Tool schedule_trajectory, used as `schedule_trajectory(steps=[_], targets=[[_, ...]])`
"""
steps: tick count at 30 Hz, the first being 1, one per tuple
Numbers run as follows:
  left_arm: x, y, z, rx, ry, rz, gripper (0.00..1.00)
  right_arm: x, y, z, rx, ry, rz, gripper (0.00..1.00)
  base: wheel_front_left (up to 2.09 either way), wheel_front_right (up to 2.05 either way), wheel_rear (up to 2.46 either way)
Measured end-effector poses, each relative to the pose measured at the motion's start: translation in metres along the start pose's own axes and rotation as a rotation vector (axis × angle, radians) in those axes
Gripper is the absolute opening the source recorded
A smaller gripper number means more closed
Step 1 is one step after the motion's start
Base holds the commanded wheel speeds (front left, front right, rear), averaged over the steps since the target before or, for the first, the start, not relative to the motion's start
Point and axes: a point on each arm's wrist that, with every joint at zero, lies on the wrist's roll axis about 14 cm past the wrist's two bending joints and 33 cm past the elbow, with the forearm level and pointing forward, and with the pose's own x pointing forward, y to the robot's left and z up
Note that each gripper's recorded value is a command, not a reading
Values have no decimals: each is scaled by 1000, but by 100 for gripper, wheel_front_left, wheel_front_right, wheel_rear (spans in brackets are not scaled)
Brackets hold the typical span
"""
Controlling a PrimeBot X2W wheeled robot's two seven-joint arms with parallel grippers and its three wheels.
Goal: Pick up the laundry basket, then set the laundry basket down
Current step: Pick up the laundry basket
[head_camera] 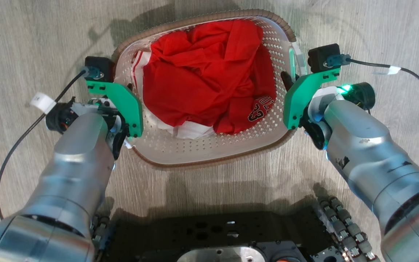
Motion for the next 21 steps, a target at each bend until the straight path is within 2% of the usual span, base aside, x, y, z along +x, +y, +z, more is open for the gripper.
schedule_trajectory(steps=[6, 7, 8, 9, 10, 11, 21], targets=[[0, -1, 1, 6, -1, -3, 0, 0, 0, -1, 4, 3, 0, 0, 0, 0, 0], [0, -1, 1, 6, -3, -3, 30, 1, 0, -1, 6, 3, 0, 0, 0, 0, 0], [0, -1, 1, 10, -3, -4, 44, 1, 0, 0, 12, 3, 0, 0, 0, 0, 0], [0, -1, 1, 25, -6, -5, 50, 1, 0, 0, 17, 2, -1, 0, 0, 0, 0], [0, -1, 2, 31, -8, -6, 85, 0, -2, 0, 23, 1, -6, 0, 0, 0, 0], [0, -2, 2, 34, -7, -8, 100, 0, -4, 0, 32, 0, -10, 0, 0, 0, 0], [-1, -2, 5, 44, -23, 5, 100, -2, -6, 2, 115, -14, -27, 0, 0, 0, 0]])
